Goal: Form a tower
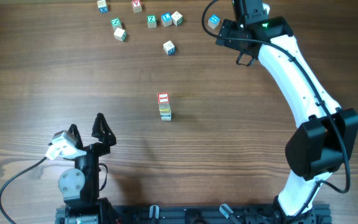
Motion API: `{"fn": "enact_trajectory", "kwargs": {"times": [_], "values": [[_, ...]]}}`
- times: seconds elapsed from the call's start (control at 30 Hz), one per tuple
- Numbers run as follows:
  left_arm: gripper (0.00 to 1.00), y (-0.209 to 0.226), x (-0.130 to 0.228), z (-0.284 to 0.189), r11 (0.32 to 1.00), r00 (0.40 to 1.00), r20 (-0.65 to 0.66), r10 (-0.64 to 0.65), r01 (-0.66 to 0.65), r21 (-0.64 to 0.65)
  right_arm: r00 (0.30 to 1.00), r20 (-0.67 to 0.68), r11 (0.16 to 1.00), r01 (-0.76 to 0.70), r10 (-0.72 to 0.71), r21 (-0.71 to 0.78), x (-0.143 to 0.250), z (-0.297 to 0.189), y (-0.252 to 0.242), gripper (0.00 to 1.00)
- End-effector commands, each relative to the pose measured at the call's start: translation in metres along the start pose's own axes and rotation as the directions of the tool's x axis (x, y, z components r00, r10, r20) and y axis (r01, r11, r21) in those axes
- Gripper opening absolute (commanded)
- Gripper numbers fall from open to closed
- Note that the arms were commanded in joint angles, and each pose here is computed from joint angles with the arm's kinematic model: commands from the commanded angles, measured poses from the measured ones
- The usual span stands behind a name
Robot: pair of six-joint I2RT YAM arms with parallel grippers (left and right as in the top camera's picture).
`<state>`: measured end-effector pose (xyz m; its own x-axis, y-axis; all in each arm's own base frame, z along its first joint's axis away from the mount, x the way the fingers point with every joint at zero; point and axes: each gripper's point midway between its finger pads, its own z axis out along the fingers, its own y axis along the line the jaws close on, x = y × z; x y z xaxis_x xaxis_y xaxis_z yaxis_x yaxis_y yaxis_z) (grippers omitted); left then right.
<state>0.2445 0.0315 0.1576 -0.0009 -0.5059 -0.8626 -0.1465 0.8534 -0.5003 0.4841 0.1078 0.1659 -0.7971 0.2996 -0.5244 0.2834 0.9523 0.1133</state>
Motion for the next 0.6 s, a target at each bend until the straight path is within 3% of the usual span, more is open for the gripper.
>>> {"fn": "enact_trajectory", "kwargs": {"times": [0.0, 0.43, 0.57], "values": [[1.0, 0.0, 0.001, 0.0, 1.0, 1.0, 0.002, 0.009, -0.009, 0.0, 1.0, 0.0, 1.0, 0.009, -0.009, 0.016, 0.001, 0.004, -0.001, 1.0], [1.0, 0.0, 0.001, 0.0, 1.0, 1.0, 0.002, 0.009, -0.009, 0.0, 1.0, -0.023, 0.999, 0.016, -0.015, 0.03, 0.007, 0.015, -0.003, 1.0], [1.0, 0.0, 0.001, 0.0, 1.0, 1.0, 0.002, 0.008, -0.008, 0.0, 1.0, 0.017, 1.0, 0.004, -0.004, 0.005, -0.003, -0.006, -0.002, 1.0]]}}
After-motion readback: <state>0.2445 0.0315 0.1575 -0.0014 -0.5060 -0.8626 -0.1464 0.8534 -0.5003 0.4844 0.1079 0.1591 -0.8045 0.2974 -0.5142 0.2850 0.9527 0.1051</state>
